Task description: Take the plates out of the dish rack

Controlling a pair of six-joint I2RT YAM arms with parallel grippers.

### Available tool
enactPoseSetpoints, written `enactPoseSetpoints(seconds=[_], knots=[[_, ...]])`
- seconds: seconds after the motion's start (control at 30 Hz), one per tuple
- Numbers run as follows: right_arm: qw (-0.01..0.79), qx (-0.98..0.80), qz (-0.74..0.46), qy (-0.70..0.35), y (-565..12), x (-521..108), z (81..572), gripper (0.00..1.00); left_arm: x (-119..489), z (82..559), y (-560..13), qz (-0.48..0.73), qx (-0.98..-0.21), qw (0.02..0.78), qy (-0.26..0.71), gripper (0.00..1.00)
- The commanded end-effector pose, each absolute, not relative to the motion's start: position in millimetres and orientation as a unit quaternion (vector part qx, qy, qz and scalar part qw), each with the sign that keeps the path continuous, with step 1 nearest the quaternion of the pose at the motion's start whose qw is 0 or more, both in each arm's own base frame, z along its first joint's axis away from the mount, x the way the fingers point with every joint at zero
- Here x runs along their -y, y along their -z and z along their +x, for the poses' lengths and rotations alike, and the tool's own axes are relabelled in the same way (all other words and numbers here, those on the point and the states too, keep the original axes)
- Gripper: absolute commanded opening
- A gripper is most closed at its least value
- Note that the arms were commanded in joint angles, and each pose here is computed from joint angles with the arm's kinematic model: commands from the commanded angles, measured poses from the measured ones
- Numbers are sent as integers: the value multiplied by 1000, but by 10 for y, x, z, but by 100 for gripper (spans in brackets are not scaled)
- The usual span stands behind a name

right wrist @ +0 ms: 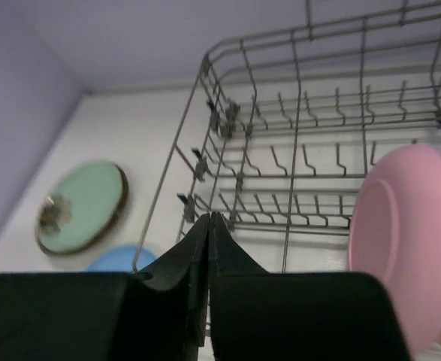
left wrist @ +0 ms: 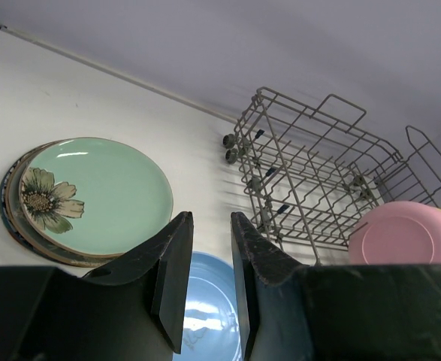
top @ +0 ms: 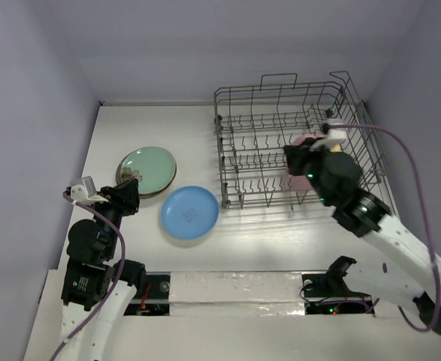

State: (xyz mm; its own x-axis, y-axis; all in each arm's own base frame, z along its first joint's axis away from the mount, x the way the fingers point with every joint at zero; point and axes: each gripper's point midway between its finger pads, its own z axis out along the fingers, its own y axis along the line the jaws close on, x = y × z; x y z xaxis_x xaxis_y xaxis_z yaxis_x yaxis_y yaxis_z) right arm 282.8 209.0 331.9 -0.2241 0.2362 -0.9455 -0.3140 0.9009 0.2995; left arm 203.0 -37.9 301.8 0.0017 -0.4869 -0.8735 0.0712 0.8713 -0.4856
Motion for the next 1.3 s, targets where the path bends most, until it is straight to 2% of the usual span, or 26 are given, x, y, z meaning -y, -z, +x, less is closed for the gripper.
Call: enactPoseSetpoints(seconds=[0.0,0.07,0.1,0.2,0.33,0.6,0.77,0.9,1.1,1.27], knots=[[650,-720,31,-242,-3479,-1632,2839,10,372,1998,-3181,-152,-657,708,211,24],[653,-721,46,-226,-3458,-1381,2872,23,393,1997,-3178,-148,-658,707,214,24],[657,-723,72,-202,-3415,-1120,2974,38,393,1997,-3174,-148,-659,706,213,24],[654,-721,77,-218,-3356,-972,3038,59,396,2001,-3182,-147,-659,707,214,24],[641,-733,106,-201,-3150,-712,3208,62,400,2005,-3169,-146,-660,705,213,24],[608,-751,107,-234,-2756,-679,3393,63,418,1992,-3184,-142,-658,707,217,24],[586,-754,96,-280,-2567,-816,3474,55,429,1987,-3187,-139,-658,706,219,24],[596,-732,83,-319,-2696,-892,3465,37,427,2000,-3176,-140,-660,705,217,24],[609,-722,86,-316,-2830,-849,3465,9,422,2001,-3172,-141,-661,705,216,24],[621,-703,61,-343,-3026,-944,3408,0,432,2006,-3174,-140,-661,704,218,24]])
